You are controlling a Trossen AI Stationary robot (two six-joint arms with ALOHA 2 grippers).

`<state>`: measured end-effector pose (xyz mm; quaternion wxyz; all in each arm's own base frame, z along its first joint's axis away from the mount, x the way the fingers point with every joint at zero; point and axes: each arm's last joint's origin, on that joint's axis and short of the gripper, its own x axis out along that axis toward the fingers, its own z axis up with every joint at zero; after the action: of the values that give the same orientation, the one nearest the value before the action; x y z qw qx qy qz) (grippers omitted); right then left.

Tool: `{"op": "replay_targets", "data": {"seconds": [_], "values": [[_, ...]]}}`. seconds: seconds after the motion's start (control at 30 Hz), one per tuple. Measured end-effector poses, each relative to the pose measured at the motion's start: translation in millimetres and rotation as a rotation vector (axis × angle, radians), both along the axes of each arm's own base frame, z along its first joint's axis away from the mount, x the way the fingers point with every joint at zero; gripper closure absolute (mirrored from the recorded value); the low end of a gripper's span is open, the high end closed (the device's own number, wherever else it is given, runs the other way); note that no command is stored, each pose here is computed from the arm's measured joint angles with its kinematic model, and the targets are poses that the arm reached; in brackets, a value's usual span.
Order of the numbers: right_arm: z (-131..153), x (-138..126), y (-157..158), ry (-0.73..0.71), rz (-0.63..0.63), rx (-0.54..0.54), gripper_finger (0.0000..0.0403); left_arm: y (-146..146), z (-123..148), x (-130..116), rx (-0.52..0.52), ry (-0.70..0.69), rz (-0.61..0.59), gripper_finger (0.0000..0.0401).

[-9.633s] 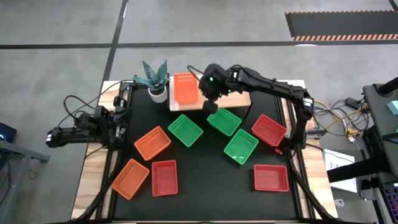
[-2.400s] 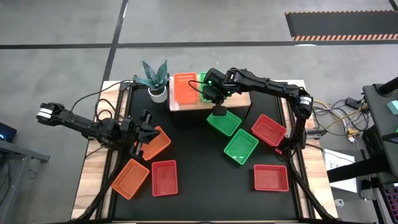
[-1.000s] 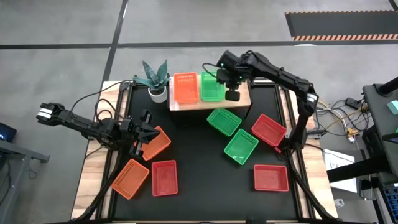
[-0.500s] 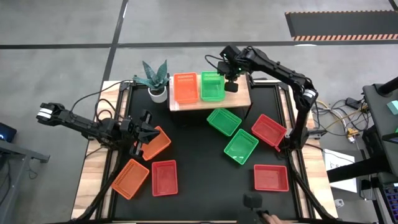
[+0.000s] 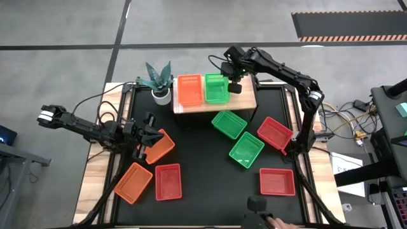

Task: Stack baskets on shelf by color
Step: Put the top left green bin on the shelf, then put the bottom left red bin on the shelf

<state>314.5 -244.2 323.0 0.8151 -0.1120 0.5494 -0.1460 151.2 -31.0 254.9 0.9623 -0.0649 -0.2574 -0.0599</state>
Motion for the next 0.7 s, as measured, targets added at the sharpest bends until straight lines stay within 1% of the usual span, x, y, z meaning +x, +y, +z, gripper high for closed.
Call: {"op": "replay_targets", "data": {"seconds": [0.17,0.27,0.33,0.43,0.53,0.7], "values": [[7,-4,3,-0.009,-0.011,-0.010,0.0394,0,-1,0,0.001,0.004,0.000,0.0401],[24,-8,12,-0.052,-0.029,-0.022,0.0394,0,-4,0,-0.003,0.016,-0.005,0.0401],[36,-10,24,-0.082,-0.027,-0.026,0.0394,0,-8,0,-0.032,0.036,-0.025,0.0401],[53,-10,49,-0.133,0.004,-0.034,0.0394,-2,-13,3,-0.040,0.093,-0.067,0.0401],[68,-9,81,-0.180,0.066,-0.039,0.0394,-4,-18,8,-0.060,0.124,-0.091,0.0401],[76,-8,143,-0.217,0.196,-0.008,0.0394,-6,-21,18,-0.129,0.179,-0.126,0.0401]]}}
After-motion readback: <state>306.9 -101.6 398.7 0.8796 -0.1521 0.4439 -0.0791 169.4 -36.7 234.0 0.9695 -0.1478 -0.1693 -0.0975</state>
